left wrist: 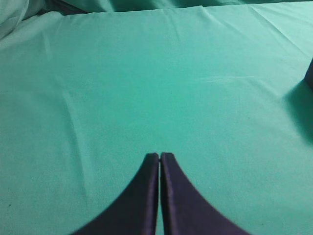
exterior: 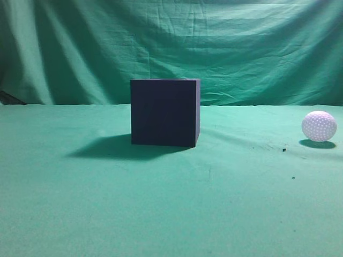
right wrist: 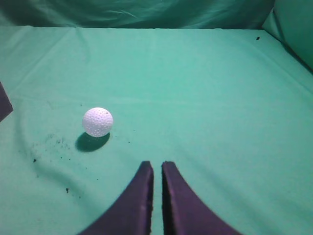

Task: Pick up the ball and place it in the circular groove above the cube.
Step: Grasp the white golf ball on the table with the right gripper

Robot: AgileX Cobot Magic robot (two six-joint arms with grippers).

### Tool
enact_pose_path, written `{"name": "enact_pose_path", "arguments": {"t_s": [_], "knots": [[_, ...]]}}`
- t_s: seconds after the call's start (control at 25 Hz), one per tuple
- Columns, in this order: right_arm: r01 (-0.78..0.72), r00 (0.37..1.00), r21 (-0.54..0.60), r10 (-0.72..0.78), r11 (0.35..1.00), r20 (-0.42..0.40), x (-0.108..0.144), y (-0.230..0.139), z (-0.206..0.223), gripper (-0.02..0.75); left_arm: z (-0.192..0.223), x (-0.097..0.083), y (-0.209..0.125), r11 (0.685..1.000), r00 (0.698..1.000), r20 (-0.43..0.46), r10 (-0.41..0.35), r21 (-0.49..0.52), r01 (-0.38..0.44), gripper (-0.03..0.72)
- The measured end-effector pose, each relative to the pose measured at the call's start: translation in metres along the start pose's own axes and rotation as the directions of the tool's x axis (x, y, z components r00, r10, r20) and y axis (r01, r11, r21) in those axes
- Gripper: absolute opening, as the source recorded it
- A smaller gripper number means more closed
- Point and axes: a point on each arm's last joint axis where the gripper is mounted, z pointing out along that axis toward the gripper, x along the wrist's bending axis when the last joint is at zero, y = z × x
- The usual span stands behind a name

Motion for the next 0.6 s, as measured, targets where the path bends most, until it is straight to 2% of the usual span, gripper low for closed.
{"name": "enact_pose_path", "arguments": {"t_s": [0.6], "knots": [[0.000, 1.000, 0.000, 0.000, 1.000, 0.000, 0.0000, 0.0000, 0.0000, 0.047, 0.0000, 0.0000, 0.0000, 1.000, 1.000, 0.000, 0.000, 0.000, 0.000, 0.000]]}}
